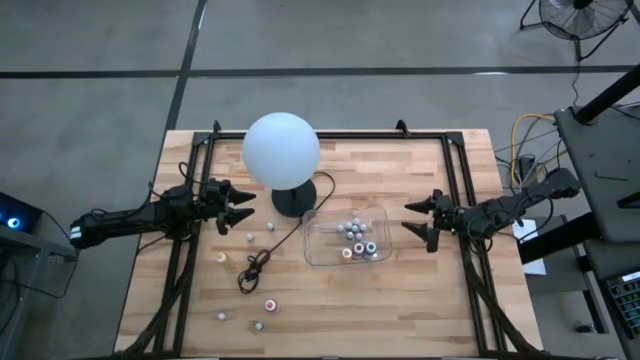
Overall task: Pick & Place food coloring
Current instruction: Put the small blue food coloring bottle into the transparent bin
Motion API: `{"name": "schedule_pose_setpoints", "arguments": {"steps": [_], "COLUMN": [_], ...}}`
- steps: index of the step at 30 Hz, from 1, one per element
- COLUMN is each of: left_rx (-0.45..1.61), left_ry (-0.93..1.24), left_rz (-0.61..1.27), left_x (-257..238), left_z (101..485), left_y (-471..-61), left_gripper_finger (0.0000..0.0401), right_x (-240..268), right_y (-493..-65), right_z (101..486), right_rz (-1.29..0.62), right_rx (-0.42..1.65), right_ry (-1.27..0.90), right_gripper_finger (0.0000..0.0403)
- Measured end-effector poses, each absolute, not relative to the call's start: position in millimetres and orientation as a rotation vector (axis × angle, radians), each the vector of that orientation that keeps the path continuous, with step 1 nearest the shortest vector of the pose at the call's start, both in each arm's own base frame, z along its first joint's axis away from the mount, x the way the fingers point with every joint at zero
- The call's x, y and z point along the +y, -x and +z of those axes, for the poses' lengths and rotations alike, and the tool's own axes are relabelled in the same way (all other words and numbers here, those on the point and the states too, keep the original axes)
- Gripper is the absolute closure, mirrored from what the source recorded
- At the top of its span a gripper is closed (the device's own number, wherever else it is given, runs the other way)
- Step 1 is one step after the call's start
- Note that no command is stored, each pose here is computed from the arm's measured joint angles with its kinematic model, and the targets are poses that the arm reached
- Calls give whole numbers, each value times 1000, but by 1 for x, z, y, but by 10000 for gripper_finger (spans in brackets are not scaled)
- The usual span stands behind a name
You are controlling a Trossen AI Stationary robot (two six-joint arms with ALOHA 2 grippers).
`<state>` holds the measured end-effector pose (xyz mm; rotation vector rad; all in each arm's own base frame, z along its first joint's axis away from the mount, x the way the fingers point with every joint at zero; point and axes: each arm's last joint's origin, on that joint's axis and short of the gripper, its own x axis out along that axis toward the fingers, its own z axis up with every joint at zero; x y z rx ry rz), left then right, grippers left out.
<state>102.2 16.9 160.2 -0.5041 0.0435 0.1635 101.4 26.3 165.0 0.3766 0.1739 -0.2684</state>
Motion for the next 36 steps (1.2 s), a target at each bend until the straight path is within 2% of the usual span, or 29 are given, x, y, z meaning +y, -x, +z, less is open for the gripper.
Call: {"name": "schedule_pose_setpoints", "arguments": {"steps": [8, 14, 18, 36], "left_rx": [44, 44, 43, 44], "left_ry": [504, 505, 504, 504], "left_rz": [163, 164, 163, 164], "left_x": [17, 17, 17, 17], "left_z": [160, 160, 160, 160], "left_y": [-102, -102, -102, -102], "left_gripper_finger": [122, 122, 122, 122], "right_x": [25, 24, 23, 24], "right_y": [-97, -95, -95, -96], "right_z": [163, 167, 168, 165], "right_rz": [-249, -220, -211, -216], "right_rx": [107, 28, -37, -3], "right_ry": [-415, -252, -276, -211], "right_gripper_finger": [102, 102, 101, 99]}}
